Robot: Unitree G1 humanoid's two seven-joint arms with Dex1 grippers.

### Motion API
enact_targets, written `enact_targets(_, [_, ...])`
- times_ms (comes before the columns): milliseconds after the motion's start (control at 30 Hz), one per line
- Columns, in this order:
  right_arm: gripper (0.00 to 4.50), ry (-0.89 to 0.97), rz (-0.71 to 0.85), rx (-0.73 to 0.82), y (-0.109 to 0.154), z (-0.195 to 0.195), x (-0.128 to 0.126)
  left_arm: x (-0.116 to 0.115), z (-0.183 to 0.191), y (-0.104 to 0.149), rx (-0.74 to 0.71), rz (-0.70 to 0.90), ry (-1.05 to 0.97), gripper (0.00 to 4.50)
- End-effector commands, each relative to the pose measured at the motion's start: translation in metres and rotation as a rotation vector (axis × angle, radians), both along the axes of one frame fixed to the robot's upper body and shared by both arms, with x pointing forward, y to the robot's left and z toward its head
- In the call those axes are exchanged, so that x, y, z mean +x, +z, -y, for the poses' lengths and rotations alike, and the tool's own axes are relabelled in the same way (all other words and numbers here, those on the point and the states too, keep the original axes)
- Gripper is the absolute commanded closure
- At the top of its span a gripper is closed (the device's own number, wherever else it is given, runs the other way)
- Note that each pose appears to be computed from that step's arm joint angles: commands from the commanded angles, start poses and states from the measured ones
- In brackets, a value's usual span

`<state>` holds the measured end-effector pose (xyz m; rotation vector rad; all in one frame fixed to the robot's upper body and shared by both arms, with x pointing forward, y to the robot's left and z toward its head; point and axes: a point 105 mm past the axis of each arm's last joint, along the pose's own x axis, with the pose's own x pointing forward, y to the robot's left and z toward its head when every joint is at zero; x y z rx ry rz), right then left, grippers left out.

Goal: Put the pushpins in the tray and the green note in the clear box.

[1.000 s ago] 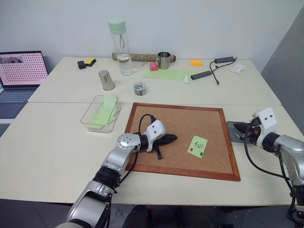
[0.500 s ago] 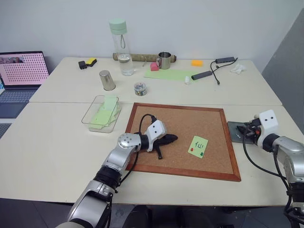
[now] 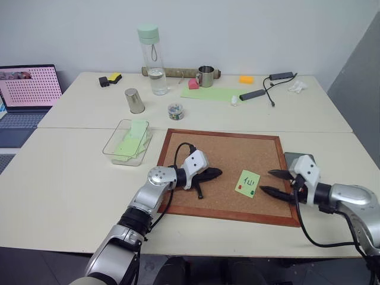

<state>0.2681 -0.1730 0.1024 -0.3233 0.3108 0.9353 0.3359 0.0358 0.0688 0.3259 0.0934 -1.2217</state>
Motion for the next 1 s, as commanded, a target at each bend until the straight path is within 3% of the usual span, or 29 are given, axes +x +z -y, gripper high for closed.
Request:
enact_targets(33, [1.39, 0.066, 0.018, 0.007, 0.001, -0.015, -0.003, -0.004, -0.001, -0.017, 0.042, -0.048, 0.006, 4.5])
enact_targets(267, [1.39, 0.081, -0.009, 0.008, -0.013, -0.019, 0.001, -0.002, -0.003, -0.016, 0.045, -0.048, 0.011, 4.5])
enact_targets(367, [1.81, 0.076, -0.013, 0.014, -0.017, -0.019, 0.003, -0.002, -0.003, -0.016, 0.047, -0.049, 0.011, 4.5])
enact_targets(800, [4.46, 0.09, -0.021, 0.043, -0.02, -0.018, -0.003, -0.002, -0.006, -0.017, 0.052, -0.053, 0.014, 4.5])
enact_targets(1000, [4.46, 0.109, 0.013, 0.076, -0.009, -0.022, -0.005, -0.001, -0.007, -0.02, 0.056, -0.056, 0.036, 4.5])
